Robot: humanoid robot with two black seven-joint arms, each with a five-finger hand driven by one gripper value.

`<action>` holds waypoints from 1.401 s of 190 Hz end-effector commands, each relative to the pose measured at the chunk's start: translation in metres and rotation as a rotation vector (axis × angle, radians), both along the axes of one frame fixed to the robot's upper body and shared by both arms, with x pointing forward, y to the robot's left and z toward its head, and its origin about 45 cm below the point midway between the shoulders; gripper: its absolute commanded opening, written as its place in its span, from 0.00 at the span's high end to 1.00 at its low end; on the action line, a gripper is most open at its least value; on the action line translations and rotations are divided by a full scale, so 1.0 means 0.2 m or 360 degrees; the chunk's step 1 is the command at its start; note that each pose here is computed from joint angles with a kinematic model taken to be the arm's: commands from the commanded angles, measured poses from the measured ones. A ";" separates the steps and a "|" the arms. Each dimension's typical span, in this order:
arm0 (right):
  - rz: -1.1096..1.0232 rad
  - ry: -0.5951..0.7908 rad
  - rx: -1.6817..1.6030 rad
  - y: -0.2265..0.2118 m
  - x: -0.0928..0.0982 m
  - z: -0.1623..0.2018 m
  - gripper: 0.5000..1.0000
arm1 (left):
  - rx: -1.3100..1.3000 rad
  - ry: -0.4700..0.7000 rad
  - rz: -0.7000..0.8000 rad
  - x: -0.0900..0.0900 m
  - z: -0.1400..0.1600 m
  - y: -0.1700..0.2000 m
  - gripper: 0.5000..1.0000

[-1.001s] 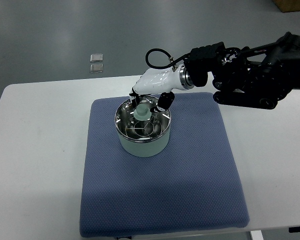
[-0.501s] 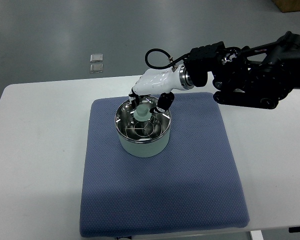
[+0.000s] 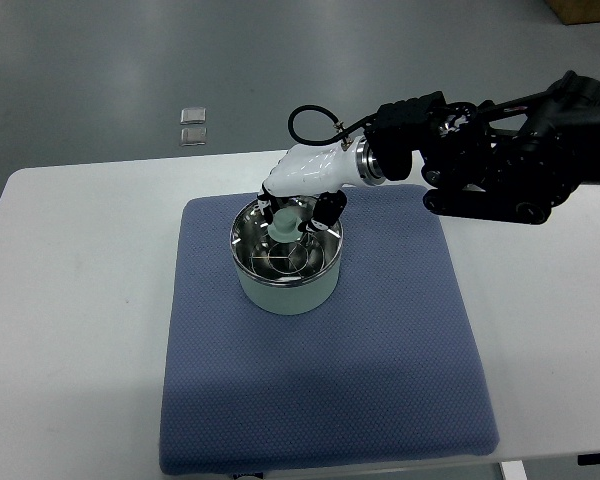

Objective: Open lid and place right of pot
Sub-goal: 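Lower the right hand and close its fingers around the green lid knob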

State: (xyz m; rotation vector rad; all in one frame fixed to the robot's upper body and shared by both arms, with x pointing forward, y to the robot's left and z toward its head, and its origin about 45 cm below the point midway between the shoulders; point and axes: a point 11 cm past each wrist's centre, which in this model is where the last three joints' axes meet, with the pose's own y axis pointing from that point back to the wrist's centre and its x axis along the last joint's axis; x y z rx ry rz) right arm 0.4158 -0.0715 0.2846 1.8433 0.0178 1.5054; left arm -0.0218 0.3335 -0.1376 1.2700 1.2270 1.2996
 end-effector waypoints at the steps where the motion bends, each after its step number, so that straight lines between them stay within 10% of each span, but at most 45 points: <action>1: -0.0002 -0.0003 0.0001 0.00 0.00 0.00 0.70 | 0.0000 0.0000 0.0000 0.00 0.00 0.00 0.00; 266: 0.0001 0.0049 0.0006 0.01 -0.02 -0.03 0.63 | 0.0000 0.0000 0.0000 0.00 0.00 0.00 0.00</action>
